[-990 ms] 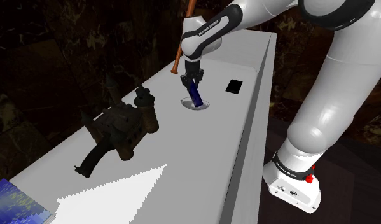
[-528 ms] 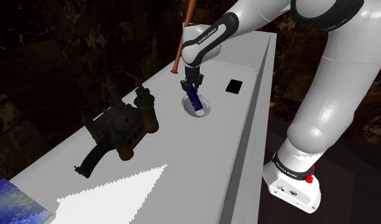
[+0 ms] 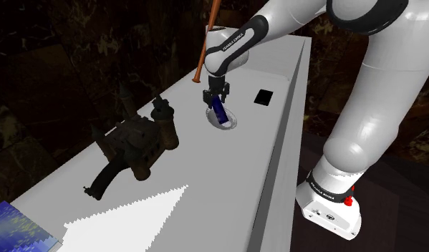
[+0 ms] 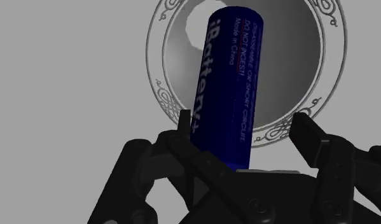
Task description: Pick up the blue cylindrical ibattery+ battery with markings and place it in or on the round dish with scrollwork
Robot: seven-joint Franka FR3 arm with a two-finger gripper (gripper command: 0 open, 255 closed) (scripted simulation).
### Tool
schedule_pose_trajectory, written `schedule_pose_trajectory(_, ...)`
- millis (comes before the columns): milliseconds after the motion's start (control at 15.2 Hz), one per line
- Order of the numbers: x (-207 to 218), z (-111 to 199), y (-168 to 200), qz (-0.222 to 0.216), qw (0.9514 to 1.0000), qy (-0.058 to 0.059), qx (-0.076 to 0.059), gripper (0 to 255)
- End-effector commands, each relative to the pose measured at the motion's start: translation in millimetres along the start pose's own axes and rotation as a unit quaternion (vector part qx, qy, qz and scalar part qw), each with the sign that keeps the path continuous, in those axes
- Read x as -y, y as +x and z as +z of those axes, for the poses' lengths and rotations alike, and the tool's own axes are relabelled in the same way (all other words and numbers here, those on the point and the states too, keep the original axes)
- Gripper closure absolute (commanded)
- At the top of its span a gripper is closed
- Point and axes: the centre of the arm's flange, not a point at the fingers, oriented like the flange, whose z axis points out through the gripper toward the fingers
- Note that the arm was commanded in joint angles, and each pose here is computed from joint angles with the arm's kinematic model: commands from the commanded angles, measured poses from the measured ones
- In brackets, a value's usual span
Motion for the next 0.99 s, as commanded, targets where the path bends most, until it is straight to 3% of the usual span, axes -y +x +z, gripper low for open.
schedule_pose_trajectory(0, 0, 2, 0, 0.0, 1.0, 0.0, 0.002, 0)
schedule_pose_trajectory(198, 0, 1, 0, 0.0, 1.0, 0.0, 0.002, 0)
schedule_pose_trajectory(462, 0, -49, 0, 0.0, 1.0, 0.0, 0.002, 0)
schedule_pose_trajectory(924, 0, -49, 0, 0.0, 1.0, 0.0, 0.002, 0)
